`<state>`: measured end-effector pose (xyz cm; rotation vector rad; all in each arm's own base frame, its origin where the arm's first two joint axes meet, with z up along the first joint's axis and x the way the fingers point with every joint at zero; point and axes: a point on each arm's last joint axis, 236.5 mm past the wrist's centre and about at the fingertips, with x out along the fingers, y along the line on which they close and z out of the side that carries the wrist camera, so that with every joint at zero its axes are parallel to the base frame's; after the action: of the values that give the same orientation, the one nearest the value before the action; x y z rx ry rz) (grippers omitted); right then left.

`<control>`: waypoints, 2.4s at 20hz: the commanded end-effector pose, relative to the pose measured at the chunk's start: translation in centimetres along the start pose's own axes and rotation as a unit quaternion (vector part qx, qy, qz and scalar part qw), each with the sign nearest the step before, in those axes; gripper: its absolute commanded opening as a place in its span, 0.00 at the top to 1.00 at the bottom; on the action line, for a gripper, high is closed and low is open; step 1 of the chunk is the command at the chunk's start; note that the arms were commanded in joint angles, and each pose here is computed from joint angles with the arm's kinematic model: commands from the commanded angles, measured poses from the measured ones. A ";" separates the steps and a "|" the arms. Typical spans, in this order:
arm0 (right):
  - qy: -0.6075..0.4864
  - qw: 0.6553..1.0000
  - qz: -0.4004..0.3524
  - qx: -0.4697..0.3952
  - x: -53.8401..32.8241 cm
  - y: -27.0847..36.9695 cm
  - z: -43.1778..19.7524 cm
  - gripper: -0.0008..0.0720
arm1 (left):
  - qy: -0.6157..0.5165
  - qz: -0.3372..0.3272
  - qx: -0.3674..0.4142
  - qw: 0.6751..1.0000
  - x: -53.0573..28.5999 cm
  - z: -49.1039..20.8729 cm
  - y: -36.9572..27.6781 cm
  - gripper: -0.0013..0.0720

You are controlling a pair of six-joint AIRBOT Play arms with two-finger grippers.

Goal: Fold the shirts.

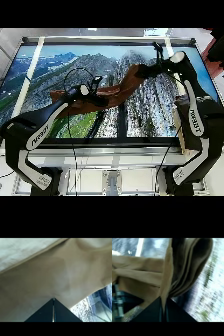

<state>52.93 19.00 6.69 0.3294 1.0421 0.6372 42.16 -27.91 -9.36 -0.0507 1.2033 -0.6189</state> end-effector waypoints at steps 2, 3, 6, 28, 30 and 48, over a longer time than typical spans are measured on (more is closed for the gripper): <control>0.006 0.995 0.024 -0.100 1.2 9.1 0.3 0.95 | 0.006 0.012 0.015 1.000 0.1 -0.3 0.2 0.97; 0.008 0.993 0.033 -0.115 1.6 11.0 -0.1 0.95 | 0.006 0.015 0.018 1.000 0.1 -0.3 0.4 0.97; 0.003 0.987 0.058 -0.153 3.2 16.0 -1.0 0.95 | 0.005 0.034 0.032 0.999 -0.2 0.0 1.4 0.97; -0.065 0.965 0.253 0.015 22.4 36.0 -10.9 0.83 | -0.045 0.323 -0.144 0.934 -30.7 3.7 25.0 0.97; -0.093 0.961 0.252 0.068 22.9 35.0 -9.2 0.37 | -0.047 0.318 -0.141 0.936 -30.6 3.9 24.8 0.97; 0.125 0.976 0.090 0.156 18.8 7.0 -9.2 0.06 | -0.053 0.315 -0.131 0.939 -30.5 4.3 24.7 0.97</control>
<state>50.65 35.04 -5.14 0.6399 1.3014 0.6996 49.76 6.05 9.56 0.0827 1.1104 0.1119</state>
